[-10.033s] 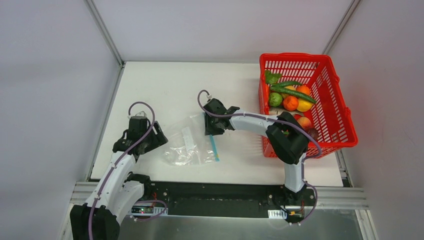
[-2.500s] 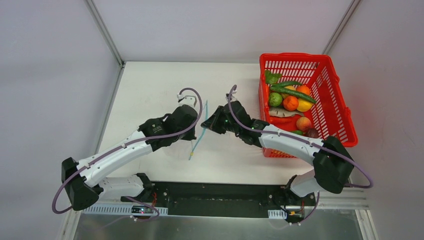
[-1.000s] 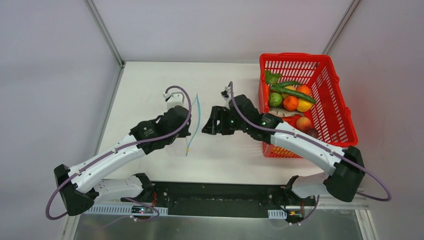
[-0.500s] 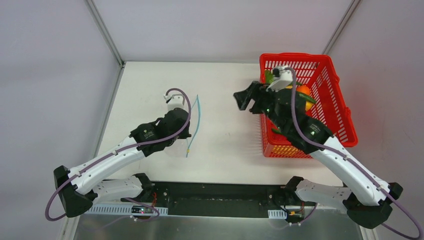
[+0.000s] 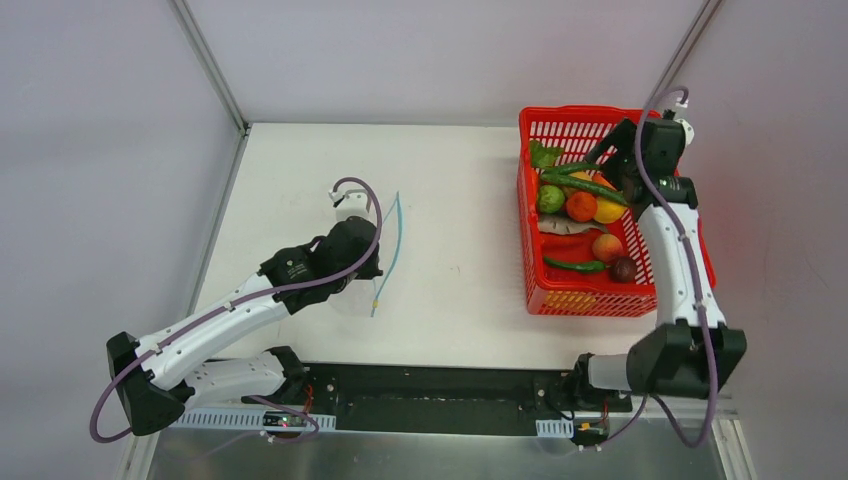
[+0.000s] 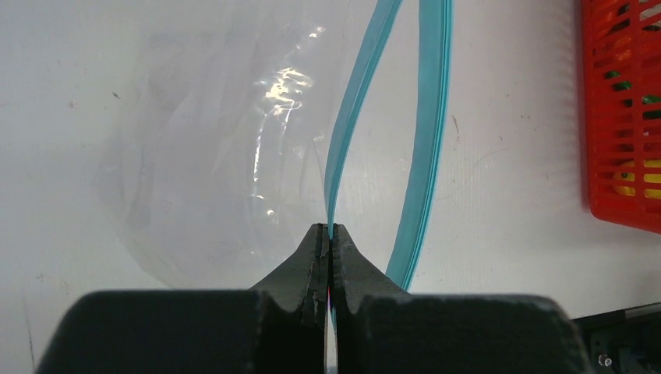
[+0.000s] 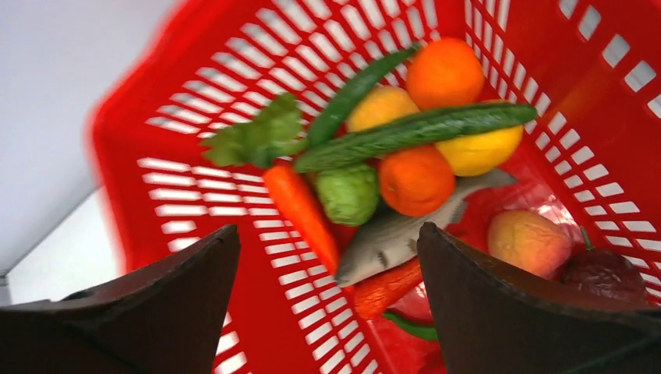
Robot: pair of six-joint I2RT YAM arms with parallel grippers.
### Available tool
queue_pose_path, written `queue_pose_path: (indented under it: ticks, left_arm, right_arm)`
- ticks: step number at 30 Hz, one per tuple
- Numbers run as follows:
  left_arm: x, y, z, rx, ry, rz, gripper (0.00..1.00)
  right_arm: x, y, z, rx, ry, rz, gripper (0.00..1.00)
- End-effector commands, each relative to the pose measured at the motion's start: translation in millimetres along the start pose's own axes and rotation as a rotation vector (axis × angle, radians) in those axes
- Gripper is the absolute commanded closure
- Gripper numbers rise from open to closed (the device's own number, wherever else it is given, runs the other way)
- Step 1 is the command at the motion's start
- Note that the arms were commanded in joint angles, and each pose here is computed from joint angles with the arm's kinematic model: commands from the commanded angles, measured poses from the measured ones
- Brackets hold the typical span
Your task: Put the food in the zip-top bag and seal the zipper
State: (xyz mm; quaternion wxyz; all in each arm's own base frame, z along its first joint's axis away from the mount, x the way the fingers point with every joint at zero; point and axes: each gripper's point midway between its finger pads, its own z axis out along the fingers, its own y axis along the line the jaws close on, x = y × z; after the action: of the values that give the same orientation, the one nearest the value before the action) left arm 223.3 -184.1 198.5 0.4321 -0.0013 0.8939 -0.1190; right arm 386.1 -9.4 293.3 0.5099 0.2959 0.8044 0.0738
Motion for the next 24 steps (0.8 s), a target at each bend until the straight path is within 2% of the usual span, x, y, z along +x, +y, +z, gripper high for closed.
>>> queue_pose_path:
  ticks: [1,5,12,16,20,24]
  left_arm:
    - [-5,-4,-5,0.031,-0.015,0.010,1.00]
    - [-3,-6,-2,0.035,0.002,0.020,1.00]
    - [3,-16,3,0.071,0.034,0.033,1.00]
    - [6,-17,4,0.076,0.049,0.042,1.00]
    - [6,-18,5,0.081,0.054,0.049,1.00]
    - [7,-18,5,0.081,0.059,0.050,1.00]
  right_arm:
    - [25,-23,30,0.006,0.212,0.075,0.10]
    - [40,-36,58,0.030,0.274,0.035,0.08]
    - [70,-51,98,0.104,0.416,0.003,0.09]
    - [73,-76,120,0.220,0.388,-0.023,0.11]
    - [99,-72,128,0.190,0.519,-0.060,0.15]
    - [120,-90,133,0.271,0.560,-0.125,0.18]
